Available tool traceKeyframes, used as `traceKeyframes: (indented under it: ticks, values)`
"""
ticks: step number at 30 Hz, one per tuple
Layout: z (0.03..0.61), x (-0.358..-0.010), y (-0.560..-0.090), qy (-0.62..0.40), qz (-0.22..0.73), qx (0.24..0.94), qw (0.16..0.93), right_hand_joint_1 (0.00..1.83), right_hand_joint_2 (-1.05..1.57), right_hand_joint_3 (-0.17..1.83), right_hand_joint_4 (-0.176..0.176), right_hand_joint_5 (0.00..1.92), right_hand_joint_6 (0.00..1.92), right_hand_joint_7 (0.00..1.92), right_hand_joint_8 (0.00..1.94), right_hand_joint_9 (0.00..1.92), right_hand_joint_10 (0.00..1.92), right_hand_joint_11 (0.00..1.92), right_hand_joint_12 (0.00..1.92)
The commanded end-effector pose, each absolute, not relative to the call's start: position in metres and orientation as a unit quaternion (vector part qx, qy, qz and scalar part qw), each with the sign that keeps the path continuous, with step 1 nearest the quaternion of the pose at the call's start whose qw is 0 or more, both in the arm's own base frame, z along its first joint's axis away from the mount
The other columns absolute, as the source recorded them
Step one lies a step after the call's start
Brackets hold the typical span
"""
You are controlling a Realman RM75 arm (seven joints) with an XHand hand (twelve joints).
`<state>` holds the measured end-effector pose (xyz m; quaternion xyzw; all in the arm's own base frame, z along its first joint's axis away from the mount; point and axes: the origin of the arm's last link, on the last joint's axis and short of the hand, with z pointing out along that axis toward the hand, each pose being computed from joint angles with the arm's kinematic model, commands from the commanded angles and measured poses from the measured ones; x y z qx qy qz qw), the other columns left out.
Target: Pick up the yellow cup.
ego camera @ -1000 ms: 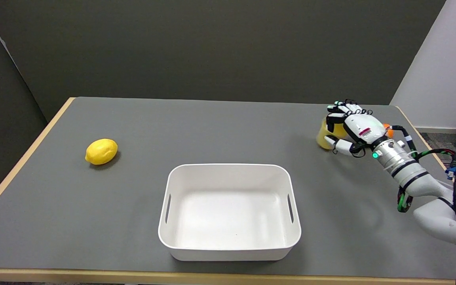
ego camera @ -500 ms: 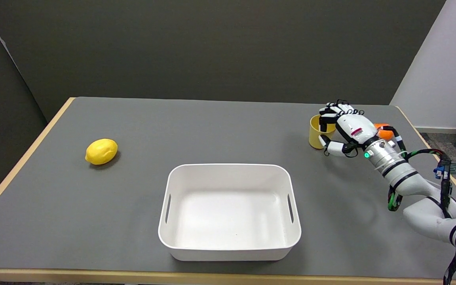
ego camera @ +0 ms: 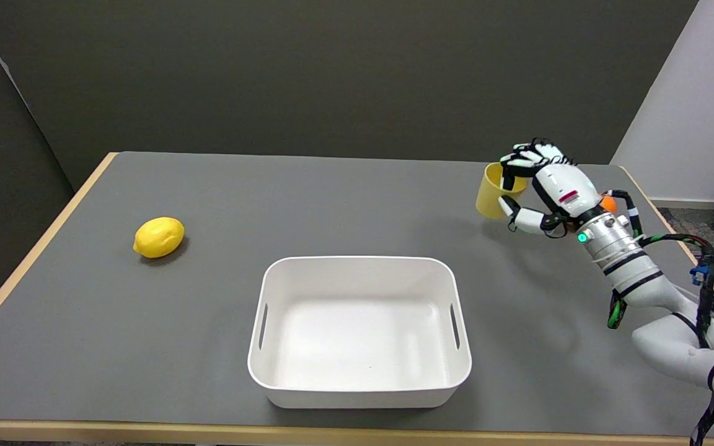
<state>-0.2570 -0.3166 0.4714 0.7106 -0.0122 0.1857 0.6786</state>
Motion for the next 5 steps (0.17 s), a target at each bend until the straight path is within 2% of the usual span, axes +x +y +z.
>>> traceKeyframes:
  ticks: [1,5]
  values:
    - [0.418,-0.192,-0.242,0.038,0.405,0.734,0.544,0.98,1.01,0.54,-0.022,0.71,1.52,0.45,0.63,0.11,0.70,0.00,0.95]
    - [0.386,-0.190,-0.225,0.015,0.429,0.752,0.501,0.95,1.00,0.60,0.028,0.71,1.55,0.46,0.64,0.12,0.71,0.00,0.99]
